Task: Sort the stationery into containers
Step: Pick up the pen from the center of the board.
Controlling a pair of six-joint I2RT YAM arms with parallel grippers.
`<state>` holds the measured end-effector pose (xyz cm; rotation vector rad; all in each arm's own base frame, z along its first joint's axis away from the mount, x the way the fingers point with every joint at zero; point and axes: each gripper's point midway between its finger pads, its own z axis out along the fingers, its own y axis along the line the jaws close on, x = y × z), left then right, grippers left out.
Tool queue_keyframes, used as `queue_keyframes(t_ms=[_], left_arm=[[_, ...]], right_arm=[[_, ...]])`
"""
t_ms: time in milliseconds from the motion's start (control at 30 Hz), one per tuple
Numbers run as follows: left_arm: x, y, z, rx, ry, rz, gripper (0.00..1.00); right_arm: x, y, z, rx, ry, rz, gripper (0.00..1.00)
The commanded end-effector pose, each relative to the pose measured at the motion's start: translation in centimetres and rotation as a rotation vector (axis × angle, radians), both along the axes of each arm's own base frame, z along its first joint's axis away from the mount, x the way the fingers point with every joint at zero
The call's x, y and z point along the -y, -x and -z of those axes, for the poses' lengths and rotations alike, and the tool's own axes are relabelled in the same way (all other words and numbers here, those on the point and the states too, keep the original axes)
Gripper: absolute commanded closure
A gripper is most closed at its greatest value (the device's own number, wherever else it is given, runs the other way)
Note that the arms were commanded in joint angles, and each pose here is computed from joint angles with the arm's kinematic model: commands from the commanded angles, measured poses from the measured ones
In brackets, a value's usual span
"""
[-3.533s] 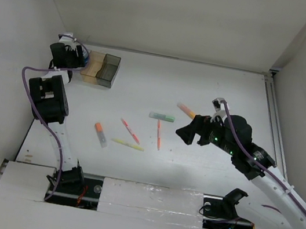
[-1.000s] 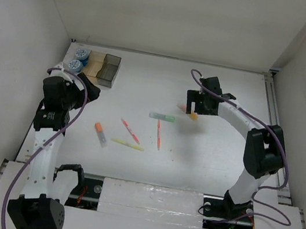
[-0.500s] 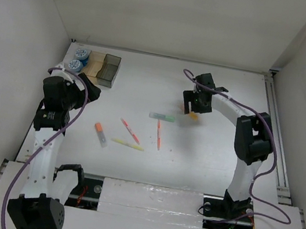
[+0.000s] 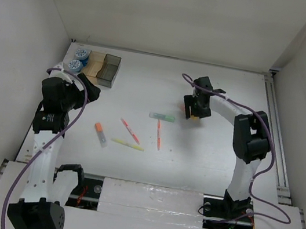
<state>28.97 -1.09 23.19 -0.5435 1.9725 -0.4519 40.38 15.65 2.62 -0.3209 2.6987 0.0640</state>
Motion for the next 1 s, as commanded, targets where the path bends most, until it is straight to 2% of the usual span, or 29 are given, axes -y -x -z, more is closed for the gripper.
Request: queue_keyframes(t_ms=[0,233,567,700,800,900,967], left_arm=[[0.0,-0.1,-1.7,0.054,-0.019,0.011,0.0],[0.0,-0.1,-1.7,0.054,-0.019,0.011,0.0],[0.5,-0.1,-1.9,0.066,-0.008,0.039,0.0],[0.5,-0.1,-1.9,0.066,-0.008,0.039,0.0],[0.5,-0.1,-1.9,0.066,-0.008,0.039,0.0],[0.3,-0.2,-1.9,0.065,-0.012,0.031,0.0],[0.6,-0.1,-2.0,0.066,-0.006,0.043,0.0]], right_arm=[[0.3,-0.6,-0.2,0.01,0.038,0.02,0.27],[0.2,-0.6,0.3,-0.012,0.045,-0.002,0.3],[-0.9,-0.7,0.5,-0.031,0.056,-0.053,0.38],[-1.2,-0.9,0.2,-0.019,0.061,-0.059,0.72],[-1.1,-0.5,0.6,-0.03,0.065,-0.059,0.81],[-1.0,0.1,0.4,-0.03,0.078,-0.063,1.0],[-1.4,0.3,0.1,-0.012,0.059,-0.048,1.0]])
